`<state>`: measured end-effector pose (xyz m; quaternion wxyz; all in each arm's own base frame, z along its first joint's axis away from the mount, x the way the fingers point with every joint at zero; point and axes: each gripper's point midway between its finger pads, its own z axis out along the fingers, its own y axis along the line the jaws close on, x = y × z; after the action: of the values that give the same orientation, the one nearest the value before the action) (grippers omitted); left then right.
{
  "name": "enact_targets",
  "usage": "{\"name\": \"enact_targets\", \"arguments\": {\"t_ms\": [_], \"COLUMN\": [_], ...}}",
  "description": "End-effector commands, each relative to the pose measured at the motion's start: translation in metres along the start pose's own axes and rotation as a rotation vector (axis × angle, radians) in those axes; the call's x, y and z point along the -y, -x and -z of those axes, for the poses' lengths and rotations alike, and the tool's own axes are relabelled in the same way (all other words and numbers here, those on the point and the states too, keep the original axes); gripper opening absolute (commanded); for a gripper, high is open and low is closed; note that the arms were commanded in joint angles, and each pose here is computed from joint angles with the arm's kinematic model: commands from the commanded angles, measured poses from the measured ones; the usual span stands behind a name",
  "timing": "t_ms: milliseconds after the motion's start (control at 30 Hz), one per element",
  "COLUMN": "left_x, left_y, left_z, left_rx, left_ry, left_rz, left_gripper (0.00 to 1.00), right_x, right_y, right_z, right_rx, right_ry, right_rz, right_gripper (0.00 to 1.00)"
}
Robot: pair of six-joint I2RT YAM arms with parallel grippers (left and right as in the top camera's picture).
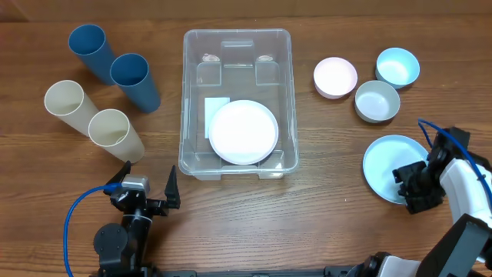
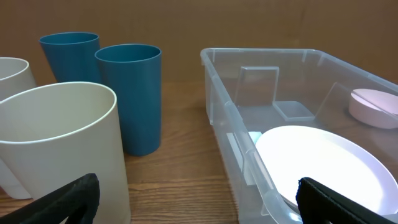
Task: Pack container
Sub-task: 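Release the white plate and move the right gripper to the light-blue plate, then lift the light-blue plate with the right gripper and lower it into the bin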
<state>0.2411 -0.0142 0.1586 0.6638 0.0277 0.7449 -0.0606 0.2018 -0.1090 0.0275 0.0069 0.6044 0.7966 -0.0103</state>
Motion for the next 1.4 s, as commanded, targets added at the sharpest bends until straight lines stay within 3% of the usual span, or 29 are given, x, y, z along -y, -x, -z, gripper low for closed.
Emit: {"name": "enact_targets", "arguments": {"t_ms": [0, 200, 433, 500, 600, 633, 967, 1367], "left_x": [0.000, 0.000, 0.000, 0.000, 0.000, 0.000, 0.000, 0.000], "left_y": [0.000, 0.000, 0.000, 0.000, 0.000, 0.000, 0.000, 0.000], "left_z": [0.000, 0.000, 0.000, 0.000, 0.000, 0.000, 0.000, 0.000], "left_rx": [0.006, 0.006, 0.006, 0.006, 0.006, 0.006, 0.006, 0.006], "left_ry": [-0.005, -0.005, -0.005, -0.005, -0.005, -0.005, -0.005, -0.005], "left_rz": [0.013, 0.013, 0.013, 0.013, 0.013, 0.013, 0.013, 0.013], "left_gripper": [1.00, 1.00, 1.00, 1.00, 1.00, 1.00, 1.00, 1.00], "right_x": [0.010, 0.014, 0.022, 0.024, 0.022, 0.021, -0.005, -0.037], "right_y": [0.000, 0.004, -0.005, -0.008, -0.009, -0.008, -0.004, 0.008], "right_z": [-0.005, -0.007, -0.037, -0.042, -0.042, -0.042, -0.020, 0.127], "right_rx": [-0.005, -0.002, 0.013, 0.013, 0.008, 0.008, -0.009, 0.147], "right_ry": [-0.028, -0.025, -0.008, -0.009, 0.003, 0.010, 0.129, 0.309], "right_rz": [-0.061, -0.109, -0.112, -0.112, -0.112, -0.112, -0.028, 0.271], "right_gripper": [0.63, 0.62, 0.49, 0.40, 0.06, 0.04, 0.04, 0.04]}}
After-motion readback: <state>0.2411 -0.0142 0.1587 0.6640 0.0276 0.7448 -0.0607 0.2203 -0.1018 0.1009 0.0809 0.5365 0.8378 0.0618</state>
